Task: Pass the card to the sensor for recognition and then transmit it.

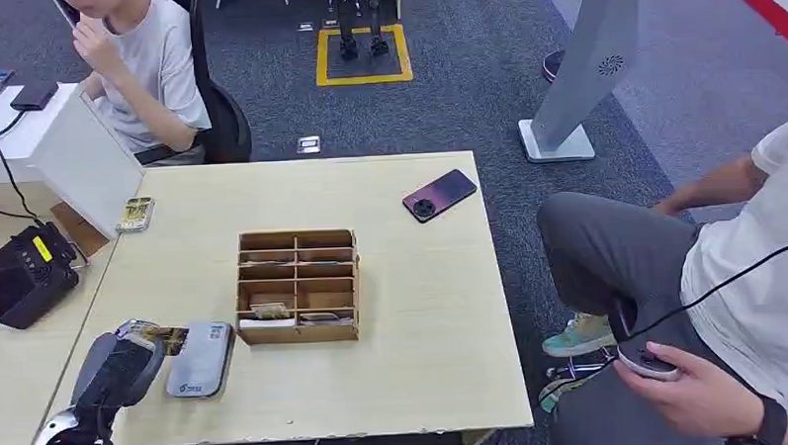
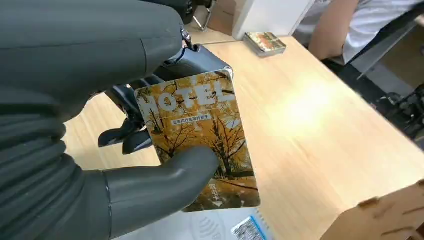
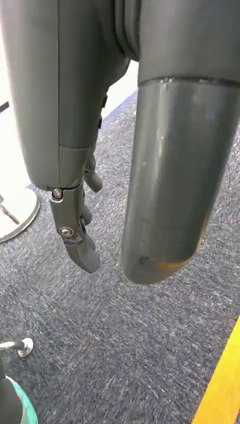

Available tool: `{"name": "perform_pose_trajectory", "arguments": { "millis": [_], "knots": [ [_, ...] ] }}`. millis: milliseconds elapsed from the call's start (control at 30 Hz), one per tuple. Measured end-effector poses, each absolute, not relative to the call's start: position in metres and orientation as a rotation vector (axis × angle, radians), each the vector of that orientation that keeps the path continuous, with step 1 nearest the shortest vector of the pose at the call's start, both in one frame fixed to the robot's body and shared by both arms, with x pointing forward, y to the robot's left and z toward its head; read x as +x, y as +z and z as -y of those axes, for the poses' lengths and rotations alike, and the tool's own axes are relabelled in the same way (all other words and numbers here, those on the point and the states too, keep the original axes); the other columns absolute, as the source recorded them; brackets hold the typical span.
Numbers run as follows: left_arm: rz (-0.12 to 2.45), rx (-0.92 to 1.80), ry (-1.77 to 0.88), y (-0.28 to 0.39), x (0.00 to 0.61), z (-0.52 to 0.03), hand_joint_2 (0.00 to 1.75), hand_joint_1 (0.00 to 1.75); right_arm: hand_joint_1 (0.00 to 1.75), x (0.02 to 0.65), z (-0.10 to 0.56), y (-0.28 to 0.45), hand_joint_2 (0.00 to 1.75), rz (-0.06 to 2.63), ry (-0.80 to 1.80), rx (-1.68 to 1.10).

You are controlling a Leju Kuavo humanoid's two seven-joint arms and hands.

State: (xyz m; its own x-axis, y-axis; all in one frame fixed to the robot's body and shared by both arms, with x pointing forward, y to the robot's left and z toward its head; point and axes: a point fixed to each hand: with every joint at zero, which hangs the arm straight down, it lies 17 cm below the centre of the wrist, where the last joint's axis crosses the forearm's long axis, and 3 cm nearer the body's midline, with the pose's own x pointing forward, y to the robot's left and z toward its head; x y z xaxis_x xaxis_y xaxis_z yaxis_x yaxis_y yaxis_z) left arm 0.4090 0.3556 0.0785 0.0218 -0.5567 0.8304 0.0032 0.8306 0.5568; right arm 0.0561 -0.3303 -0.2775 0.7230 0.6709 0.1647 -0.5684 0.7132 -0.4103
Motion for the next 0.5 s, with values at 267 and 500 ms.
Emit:
{"name": "perform_pose_trajectory", "arguments": {
  "millis": [267, 500],
  "knots": [
    [1.463, 0.492, -0.507, 0.064, 0.407, -0.347, 1.75, 1.75, 0.0, 0.057, 0.33, -0.277, 0.0, 0.315, 0.693, -0.347],
    [1.448, 0.485, -0.512, 0.057, 0.407, -0.341, 1.75, 1.75, 0.0, 0.057, 0.33, -0.277, 0.0, 0.315, 0.692, -0.347]
  ]
}}
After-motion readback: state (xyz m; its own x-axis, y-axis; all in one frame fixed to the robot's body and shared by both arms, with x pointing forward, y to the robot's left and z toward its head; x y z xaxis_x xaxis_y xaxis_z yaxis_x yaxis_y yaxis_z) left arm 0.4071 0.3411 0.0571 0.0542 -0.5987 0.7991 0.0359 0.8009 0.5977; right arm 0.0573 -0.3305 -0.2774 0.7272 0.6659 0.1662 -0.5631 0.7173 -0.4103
